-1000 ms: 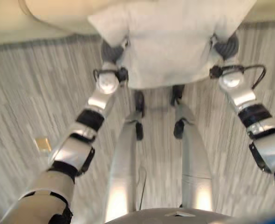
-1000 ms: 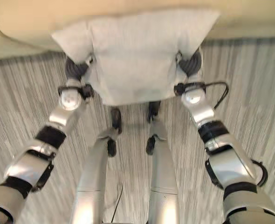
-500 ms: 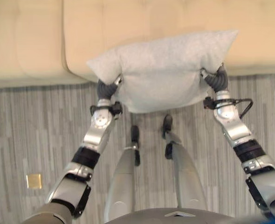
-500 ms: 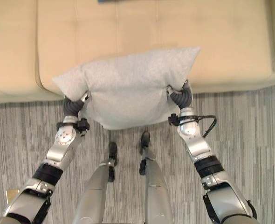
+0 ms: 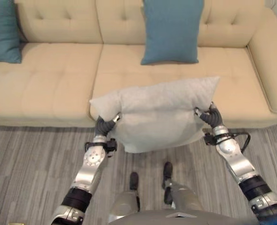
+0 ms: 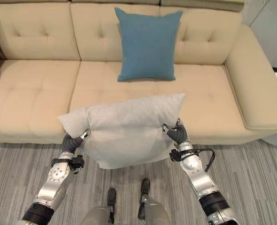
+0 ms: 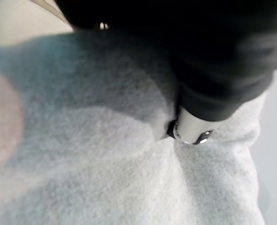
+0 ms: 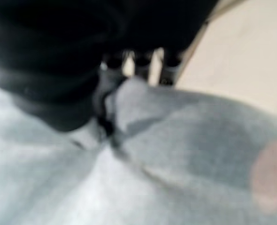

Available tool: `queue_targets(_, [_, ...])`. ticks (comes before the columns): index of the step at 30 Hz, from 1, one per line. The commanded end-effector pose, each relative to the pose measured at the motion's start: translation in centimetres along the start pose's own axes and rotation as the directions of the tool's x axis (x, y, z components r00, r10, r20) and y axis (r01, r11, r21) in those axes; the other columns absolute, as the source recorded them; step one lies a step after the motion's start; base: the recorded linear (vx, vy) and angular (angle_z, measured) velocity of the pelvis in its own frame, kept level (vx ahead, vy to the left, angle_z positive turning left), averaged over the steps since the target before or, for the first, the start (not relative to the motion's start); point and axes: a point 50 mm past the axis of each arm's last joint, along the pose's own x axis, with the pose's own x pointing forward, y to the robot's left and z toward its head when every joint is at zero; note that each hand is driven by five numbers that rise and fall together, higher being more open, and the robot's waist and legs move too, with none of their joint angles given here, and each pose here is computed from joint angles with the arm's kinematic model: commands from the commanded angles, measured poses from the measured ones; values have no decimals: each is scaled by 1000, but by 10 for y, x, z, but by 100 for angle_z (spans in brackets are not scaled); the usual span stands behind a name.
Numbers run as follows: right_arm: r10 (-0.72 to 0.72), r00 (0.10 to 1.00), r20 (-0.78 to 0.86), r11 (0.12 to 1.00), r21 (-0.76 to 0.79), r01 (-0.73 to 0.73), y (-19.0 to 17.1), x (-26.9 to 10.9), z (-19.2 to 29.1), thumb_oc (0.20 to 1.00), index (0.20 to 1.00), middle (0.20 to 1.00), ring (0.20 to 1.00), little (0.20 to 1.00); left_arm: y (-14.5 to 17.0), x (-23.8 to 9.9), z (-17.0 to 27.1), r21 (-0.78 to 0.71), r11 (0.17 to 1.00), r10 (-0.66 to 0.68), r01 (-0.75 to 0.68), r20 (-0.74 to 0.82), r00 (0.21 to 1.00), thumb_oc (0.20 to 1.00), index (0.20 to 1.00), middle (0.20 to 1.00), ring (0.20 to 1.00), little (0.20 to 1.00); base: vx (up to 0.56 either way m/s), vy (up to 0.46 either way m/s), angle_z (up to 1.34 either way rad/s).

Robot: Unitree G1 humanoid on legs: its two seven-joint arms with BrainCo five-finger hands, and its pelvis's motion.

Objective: Pick up all the scattered cushions and arrange them neatly on the sofa.

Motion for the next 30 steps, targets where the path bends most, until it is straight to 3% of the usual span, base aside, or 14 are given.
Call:
queue_targets(1, [-106, 987, 123, 994, 23, 104, -24, 6, 22, 200, 200, 200, 200, 200, 9, 6, 25, 15, 1000, 4, -6, 125, 992, 200, 200, 200, 200, 200, -9, 35, 25])
queue_targets(10, [-56, 992, 109, 998, 29, 53, -15, 4, 21, 200, 200, 200, 200, 200, 13, -4, 12, 34, 999, -21, 18, 66, 998, 200, 200, 200, 200, 200, 35, 130, 36])
queue_targets(18, [-76, 991, 115, 996, 47, 71, -13, 7, 23, 200, 200, 200, 200, 200, 15, 2, 27, 70, 997, -37, 29, 122, 992, 200, 200, 200, 200, 200, 36, 155, -13])
queue_targets(30, [-116, 993, 25, 992, 56, 115, -27, -11, 1, 200, 200, 200, 200, 200, -9, 9, 30, 93, 984, -160, 149, 132, 978, 200, 200, 200, 200, 200, 84, -8, 83])
